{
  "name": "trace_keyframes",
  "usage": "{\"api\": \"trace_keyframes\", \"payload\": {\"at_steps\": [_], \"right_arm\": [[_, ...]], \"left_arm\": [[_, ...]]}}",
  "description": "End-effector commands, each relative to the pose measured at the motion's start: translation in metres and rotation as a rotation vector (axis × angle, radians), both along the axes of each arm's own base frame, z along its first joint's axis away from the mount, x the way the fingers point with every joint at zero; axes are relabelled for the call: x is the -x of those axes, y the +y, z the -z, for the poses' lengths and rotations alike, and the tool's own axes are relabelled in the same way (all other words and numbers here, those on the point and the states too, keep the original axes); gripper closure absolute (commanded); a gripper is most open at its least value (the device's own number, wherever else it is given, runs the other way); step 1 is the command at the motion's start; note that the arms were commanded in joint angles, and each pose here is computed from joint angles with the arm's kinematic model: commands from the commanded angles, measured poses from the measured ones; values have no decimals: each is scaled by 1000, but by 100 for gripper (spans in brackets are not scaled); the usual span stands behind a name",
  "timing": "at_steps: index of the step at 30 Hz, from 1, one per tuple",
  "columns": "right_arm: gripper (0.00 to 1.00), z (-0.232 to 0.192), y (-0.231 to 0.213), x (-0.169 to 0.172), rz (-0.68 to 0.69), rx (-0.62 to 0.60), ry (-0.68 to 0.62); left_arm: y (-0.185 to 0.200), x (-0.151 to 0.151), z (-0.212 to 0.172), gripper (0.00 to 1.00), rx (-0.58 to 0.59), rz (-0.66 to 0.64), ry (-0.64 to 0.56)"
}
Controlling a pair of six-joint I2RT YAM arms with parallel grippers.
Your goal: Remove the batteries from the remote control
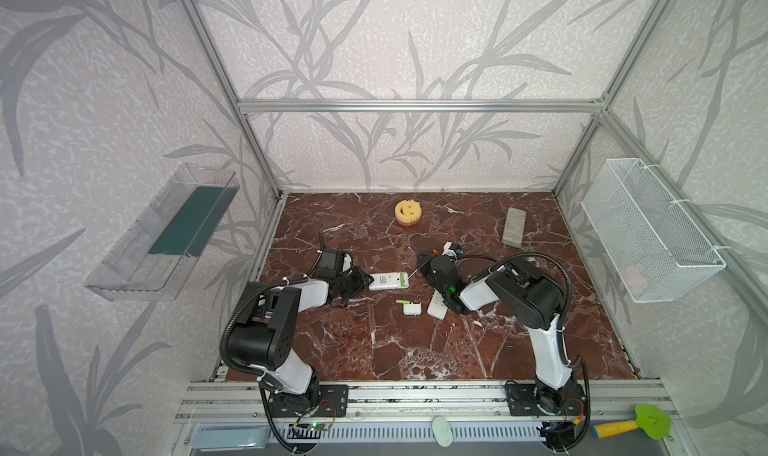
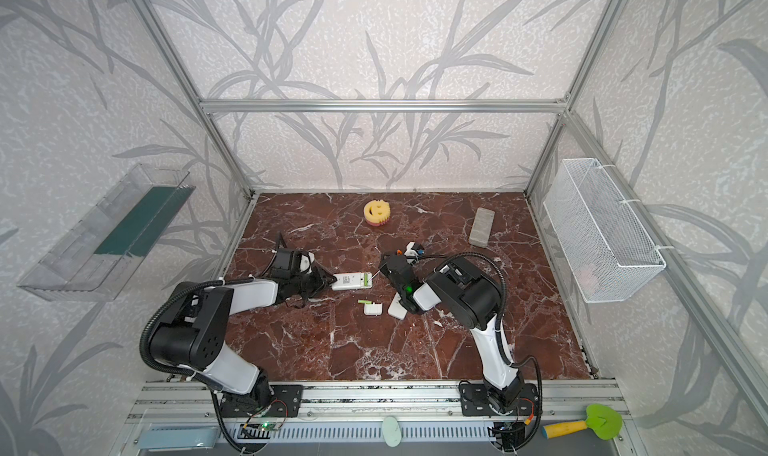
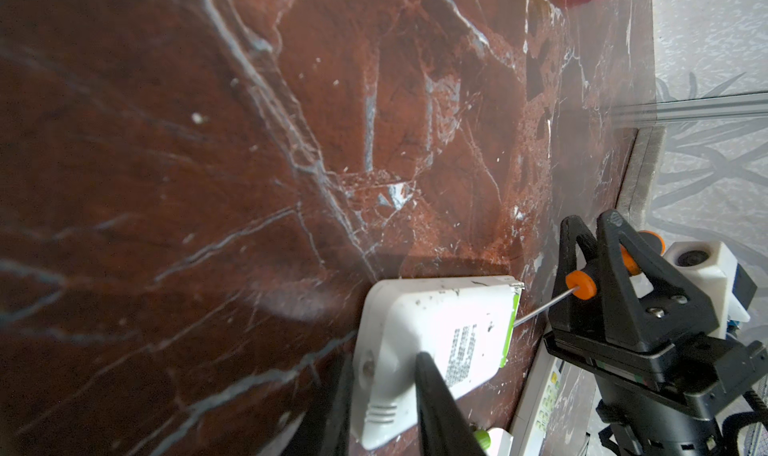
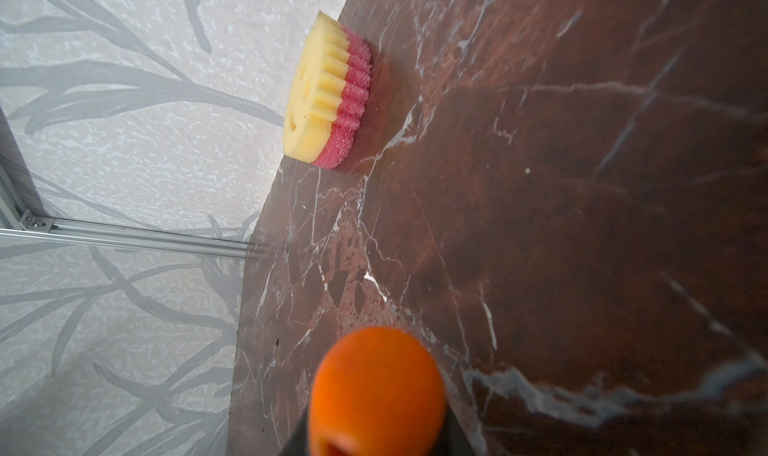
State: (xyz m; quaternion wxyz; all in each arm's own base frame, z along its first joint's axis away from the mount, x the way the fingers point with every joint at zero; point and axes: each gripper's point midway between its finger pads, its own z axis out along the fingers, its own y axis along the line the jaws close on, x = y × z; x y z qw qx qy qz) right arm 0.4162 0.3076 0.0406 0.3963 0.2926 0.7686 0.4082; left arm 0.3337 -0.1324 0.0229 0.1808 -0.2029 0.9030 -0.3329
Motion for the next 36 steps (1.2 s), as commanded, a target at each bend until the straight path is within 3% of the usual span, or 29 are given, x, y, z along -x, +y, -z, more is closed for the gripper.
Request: {"api": "trace_keyframes", "payload": {"at_steps": [1, 7, 17, 25, 32, 36], "right_arm": [[100, 24, -3, 6, -12, 22, 45], [100, 26, -6, 5, 3, 10, 35], [100, -17, 0, 1, -73, 209, -107], [100, 15, 2, 1, -13, 32, -36], [100, 16, -4, 1, 0, 55, -29], [100, 28, -10, -1, 31, -2, 5]], "left_arm": [[4, 48, 45, 71, -35, 5, 223], [4, 51, 47, 71, -29, -1, 228], [-1, 55, 42, 72, -21, 7, 226], [-2, 63, 55, 73, -21, 6, 259], [-1, 64, 56, 73, -26, 1, 257], [0, 65, 57, 73, -30, 3, 260]]}}
